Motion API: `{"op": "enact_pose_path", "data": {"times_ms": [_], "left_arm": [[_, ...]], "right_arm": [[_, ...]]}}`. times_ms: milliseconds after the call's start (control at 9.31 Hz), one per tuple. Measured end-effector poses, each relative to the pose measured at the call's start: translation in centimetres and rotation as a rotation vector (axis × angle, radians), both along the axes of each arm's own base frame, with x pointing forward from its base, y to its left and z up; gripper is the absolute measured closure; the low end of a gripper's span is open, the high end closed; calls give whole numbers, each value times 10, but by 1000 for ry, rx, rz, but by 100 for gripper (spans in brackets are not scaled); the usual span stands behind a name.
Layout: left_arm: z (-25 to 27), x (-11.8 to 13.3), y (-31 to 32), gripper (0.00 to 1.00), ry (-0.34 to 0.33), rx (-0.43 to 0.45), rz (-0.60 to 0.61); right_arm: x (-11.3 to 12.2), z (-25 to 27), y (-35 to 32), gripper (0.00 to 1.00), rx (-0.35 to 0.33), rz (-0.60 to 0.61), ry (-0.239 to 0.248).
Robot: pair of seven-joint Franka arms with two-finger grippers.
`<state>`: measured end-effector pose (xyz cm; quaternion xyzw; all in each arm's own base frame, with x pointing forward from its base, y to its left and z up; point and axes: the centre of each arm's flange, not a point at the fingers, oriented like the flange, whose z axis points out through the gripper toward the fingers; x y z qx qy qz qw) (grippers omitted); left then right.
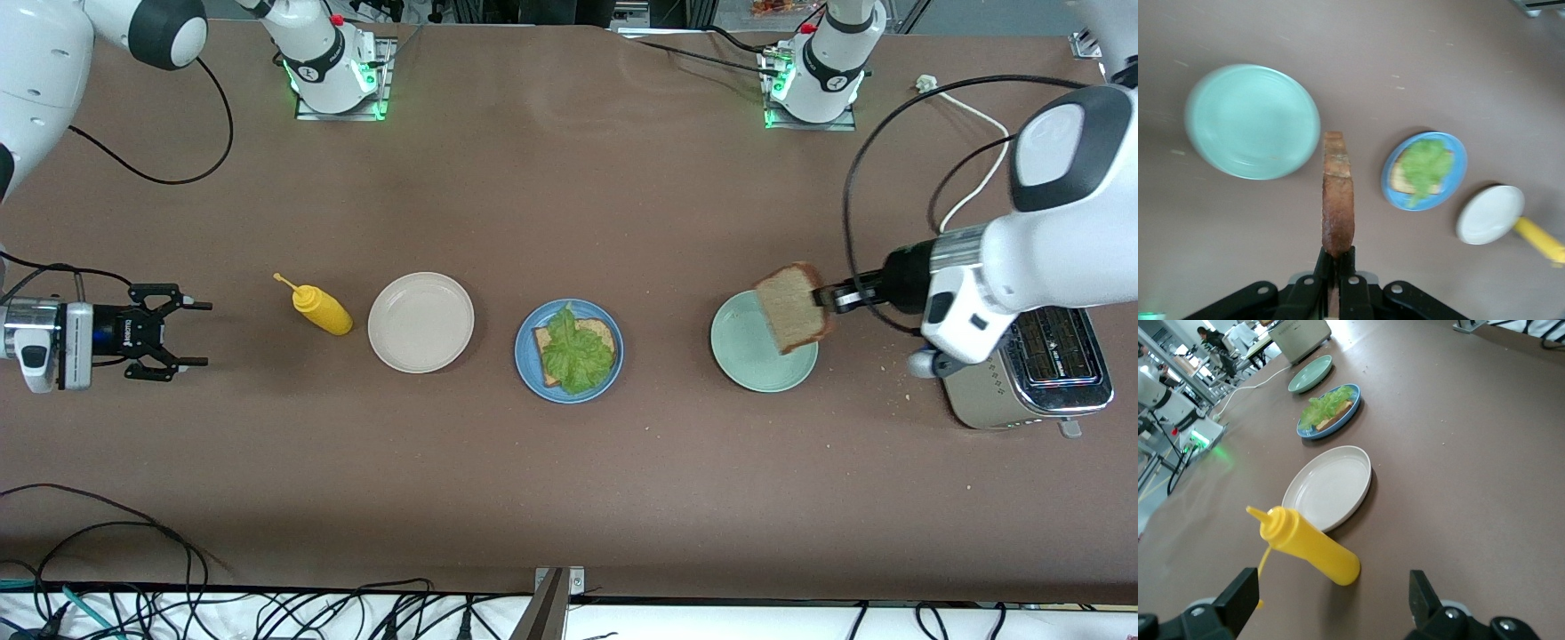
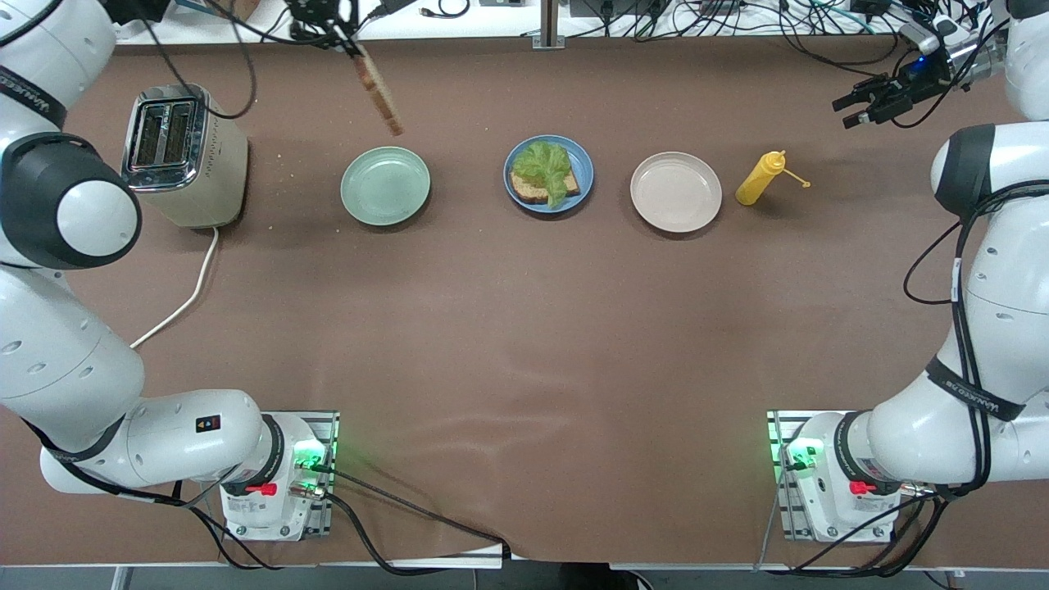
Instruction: Make sandwich in blue plate with both arms
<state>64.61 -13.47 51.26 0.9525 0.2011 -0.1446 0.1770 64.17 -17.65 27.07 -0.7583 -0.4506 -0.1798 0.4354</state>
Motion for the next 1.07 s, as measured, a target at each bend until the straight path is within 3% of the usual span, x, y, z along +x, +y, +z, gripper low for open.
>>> {"op": "enact_pose_path", "data": {"times_ms": [215,430,537,752,1074], "left_arm": [[-21,12,-48,93,-6,-81,96],[-49,20,-87,93,-10,-191,185],[-58,24,-97,93,-21,-240,227],[-80,26,-124,93,-84,-289,310],[-130,6,-191,93,-247,-303,377]], "right_arm": [[0,29,6,0,-55,-62,120],[-1,82,20,0,-197,-104,224],[-2,112,24,0,-306,-139,243],[-11,158,36,0,-488,-252,318],[-27,199,73,0,-733,-427,412]]}}
